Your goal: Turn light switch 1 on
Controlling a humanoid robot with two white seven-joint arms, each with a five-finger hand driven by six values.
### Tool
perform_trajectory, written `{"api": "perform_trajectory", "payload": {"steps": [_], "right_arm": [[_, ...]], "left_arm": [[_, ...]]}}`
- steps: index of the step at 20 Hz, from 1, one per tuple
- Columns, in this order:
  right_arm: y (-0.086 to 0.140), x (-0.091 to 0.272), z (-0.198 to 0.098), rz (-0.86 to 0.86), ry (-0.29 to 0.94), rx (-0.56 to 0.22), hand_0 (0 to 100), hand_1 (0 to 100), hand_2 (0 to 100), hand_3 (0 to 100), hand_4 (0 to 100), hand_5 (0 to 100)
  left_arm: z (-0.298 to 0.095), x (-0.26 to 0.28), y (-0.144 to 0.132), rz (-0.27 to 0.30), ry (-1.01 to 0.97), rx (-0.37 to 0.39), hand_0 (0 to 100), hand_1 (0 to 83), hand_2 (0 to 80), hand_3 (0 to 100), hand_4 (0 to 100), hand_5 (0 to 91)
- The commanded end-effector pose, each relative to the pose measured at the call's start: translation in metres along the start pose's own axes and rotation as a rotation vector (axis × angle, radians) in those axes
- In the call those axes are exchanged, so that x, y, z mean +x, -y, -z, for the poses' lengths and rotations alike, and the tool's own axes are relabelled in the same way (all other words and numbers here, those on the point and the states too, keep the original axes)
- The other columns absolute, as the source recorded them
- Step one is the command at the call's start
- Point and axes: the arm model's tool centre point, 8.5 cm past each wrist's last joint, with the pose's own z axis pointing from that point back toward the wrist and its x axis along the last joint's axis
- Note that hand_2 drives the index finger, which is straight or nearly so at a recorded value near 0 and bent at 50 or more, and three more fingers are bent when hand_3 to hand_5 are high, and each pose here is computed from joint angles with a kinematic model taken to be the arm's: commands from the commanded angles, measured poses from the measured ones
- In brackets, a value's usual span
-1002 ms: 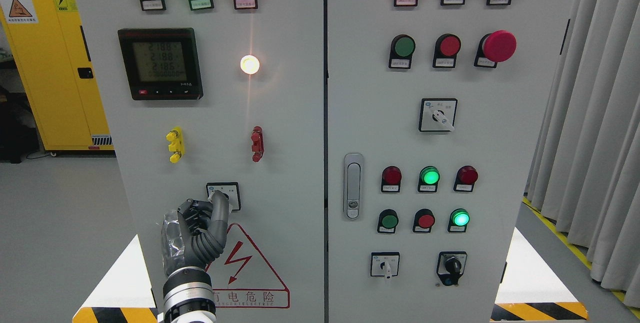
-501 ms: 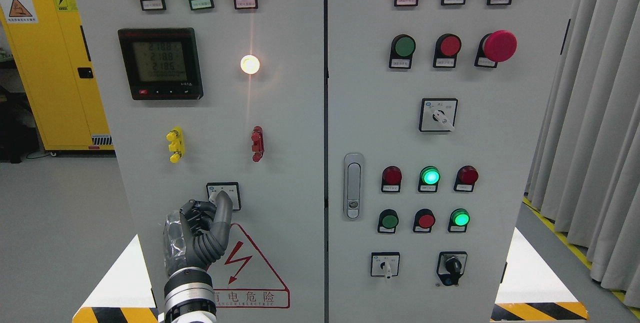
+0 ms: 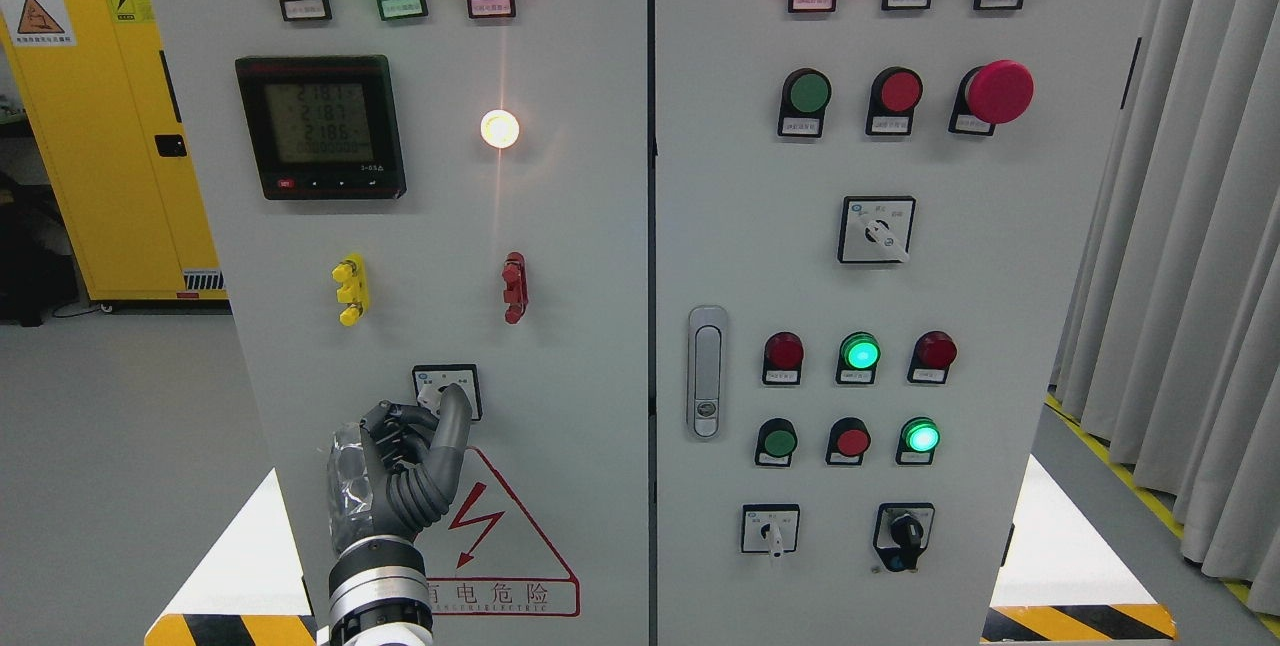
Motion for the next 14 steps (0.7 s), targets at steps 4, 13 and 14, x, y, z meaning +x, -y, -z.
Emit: {"api": "perform_trajectory", "payload": {"steps": [4,13,14], "right_arm": [[0.0003,-0.0006,0.0,0.028,-0.007,-0.003,0,50,4,0,0,0],[0.0003,-0.0006,0.0,0.028,-0.007,-0.003,0,50,4,0,0,0],[0.0001,-0.0006,0.0,0.028,-0.007,-0.002,0,50,4,0,0,0]], "left_arm": [[-0.0004,0.0014,-0.0016,-0.002,0.01,0.01,17,53.4,66.4,99,90,85.0],[-0.002,0.0017,-0.0032,-0.01,0.026,0.021,13,53.5,67.1,99,90,85.0],[-0.0022,0.0009,-0.0034,-0.009,0.023,0.022,13,53.5,67.2,99,90,85.0]]}}
